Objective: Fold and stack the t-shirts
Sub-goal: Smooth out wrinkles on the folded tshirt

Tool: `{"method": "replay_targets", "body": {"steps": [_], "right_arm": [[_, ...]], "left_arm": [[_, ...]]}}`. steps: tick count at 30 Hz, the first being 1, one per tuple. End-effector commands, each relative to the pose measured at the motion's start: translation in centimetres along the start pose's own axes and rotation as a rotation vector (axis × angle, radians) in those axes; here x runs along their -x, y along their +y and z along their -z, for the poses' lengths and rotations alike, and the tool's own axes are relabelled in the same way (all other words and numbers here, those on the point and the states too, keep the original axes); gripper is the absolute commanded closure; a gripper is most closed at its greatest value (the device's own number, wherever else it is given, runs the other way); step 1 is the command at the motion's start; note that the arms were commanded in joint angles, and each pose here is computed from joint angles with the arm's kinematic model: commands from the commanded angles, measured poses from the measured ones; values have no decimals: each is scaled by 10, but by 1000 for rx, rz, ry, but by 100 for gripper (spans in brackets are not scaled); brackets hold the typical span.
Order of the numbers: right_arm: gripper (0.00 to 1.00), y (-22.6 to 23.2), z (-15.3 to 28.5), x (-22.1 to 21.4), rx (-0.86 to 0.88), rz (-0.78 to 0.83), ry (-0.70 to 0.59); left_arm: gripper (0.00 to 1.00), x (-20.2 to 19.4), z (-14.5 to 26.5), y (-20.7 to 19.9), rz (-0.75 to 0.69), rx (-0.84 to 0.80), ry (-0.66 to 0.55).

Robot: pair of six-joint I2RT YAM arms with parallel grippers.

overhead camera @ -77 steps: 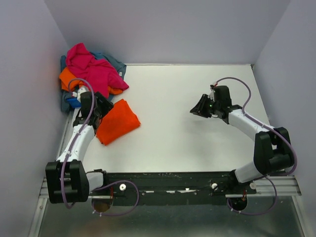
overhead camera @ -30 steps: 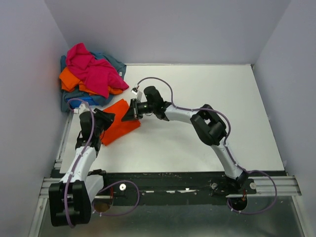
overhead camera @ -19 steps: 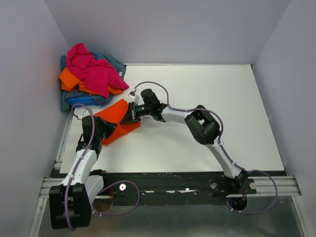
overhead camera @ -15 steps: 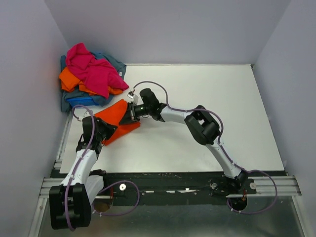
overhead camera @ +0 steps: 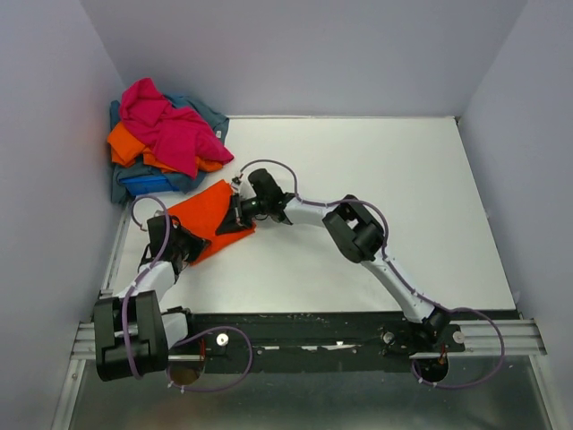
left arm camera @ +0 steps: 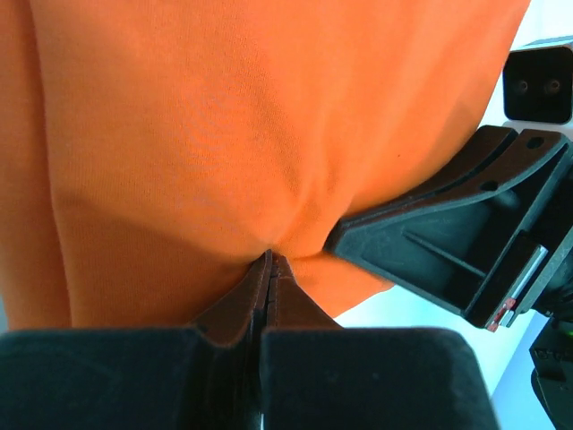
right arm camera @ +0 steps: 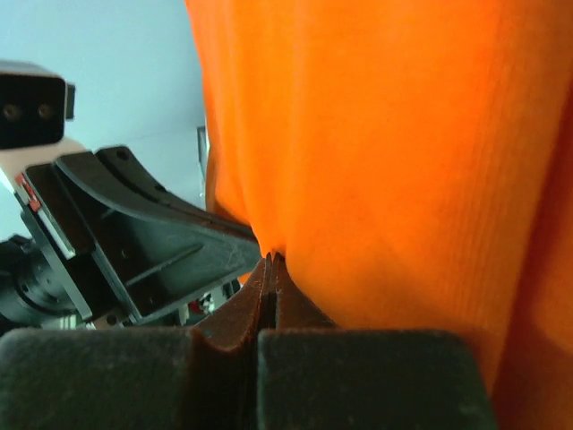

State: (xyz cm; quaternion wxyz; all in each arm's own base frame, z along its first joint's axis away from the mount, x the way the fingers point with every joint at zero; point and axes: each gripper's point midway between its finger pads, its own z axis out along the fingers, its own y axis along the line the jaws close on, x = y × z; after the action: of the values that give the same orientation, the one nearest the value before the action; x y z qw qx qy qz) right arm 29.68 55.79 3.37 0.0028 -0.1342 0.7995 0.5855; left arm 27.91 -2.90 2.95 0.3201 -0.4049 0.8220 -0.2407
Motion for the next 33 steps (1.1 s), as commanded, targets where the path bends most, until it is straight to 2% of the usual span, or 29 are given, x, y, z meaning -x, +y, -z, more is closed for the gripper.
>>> {"method": "replay_targets", "body": {"steps": [1, 6, 14, 21, 25, 31, 33], "right_arm": [[99, -24, 2, -5, -58, -82, 11], [99, -20, 23, 3, -84, -82, -28], [99, 46, 72, 20, -50, 115, -98], [94, 70, 121, 19, -115, 216, -210], [95, 76, 166, 19, -202, 253, -339], [98, 51, 229, -1, -451, 308, -533], [99, 43, 253, -4, -543, 316, -607]], "left_arm": [[100, -8, -1, 19, 30, 25, 7], [100, 14, 16, -3, -25, 0, -55], [100, 46, 47, -8, -103, 88, -187], [94, 52, 43, -50, -177, 8, -178], [94, 52, 31, -86, -198, -37, -174], [95, 34, -6, -142, -220, -66, -127], [98, 29, -19, -157, -217, -58, -107]]}}
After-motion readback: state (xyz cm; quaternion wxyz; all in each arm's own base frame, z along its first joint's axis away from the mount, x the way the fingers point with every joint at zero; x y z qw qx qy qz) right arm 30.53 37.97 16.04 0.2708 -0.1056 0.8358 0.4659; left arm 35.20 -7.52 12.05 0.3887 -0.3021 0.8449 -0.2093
